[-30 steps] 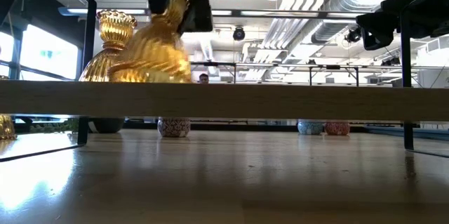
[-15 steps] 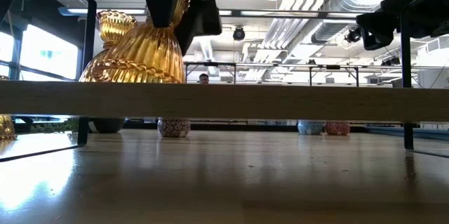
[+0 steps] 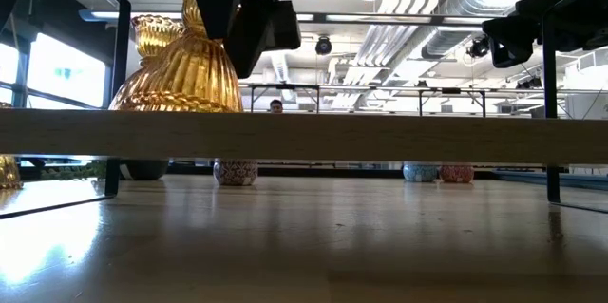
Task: Pick & Place candle stick holders
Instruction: Put the top gold glass candle holder on the shelf, then put the pink scented candle on the shelf
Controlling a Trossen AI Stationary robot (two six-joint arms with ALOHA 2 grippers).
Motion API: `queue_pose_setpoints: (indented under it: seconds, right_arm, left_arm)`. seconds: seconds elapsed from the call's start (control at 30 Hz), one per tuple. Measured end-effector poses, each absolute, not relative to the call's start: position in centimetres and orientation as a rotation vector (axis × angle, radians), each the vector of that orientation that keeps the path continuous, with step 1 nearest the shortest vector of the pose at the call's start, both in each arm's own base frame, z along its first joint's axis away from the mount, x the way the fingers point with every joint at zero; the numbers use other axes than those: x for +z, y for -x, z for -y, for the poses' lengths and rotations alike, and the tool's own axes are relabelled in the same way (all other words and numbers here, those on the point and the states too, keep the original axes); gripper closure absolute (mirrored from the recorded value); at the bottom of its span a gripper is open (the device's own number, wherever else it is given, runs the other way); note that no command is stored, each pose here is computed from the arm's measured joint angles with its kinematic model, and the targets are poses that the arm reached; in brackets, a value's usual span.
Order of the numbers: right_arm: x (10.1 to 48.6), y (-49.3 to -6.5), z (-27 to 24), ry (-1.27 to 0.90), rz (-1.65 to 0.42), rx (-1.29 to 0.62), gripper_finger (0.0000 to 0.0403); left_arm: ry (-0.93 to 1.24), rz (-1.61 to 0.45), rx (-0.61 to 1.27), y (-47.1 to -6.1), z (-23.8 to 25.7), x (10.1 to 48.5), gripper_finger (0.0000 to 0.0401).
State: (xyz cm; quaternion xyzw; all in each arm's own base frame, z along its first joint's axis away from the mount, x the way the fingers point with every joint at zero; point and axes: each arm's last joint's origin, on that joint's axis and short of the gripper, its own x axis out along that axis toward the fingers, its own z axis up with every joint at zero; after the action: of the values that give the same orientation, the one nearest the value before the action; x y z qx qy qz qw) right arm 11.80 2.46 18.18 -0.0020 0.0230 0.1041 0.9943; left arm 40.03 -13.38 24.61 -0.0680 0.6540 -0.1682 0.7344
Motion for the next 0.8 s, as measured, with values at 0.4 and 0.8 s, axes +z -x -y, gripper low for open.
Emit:
queue_pose_setpoints:
  seconds: [0.4, 0.8]
  right_arm:
    - [18.2, -11.8, -2.5, 0.004, -0.046, 0.209, 0.0203]
    - [18.2, -11.8, -2.5, 0.004, -0.046, 0.209, 0.0203]
  left_arm:
    - [0.171, -1.371, -0.41, -40.6, 13.6, 24.8, 0.0229]
    - [0.111, -1.127, -0.503, -42.4, 14.2, 27.6, 0.0229]
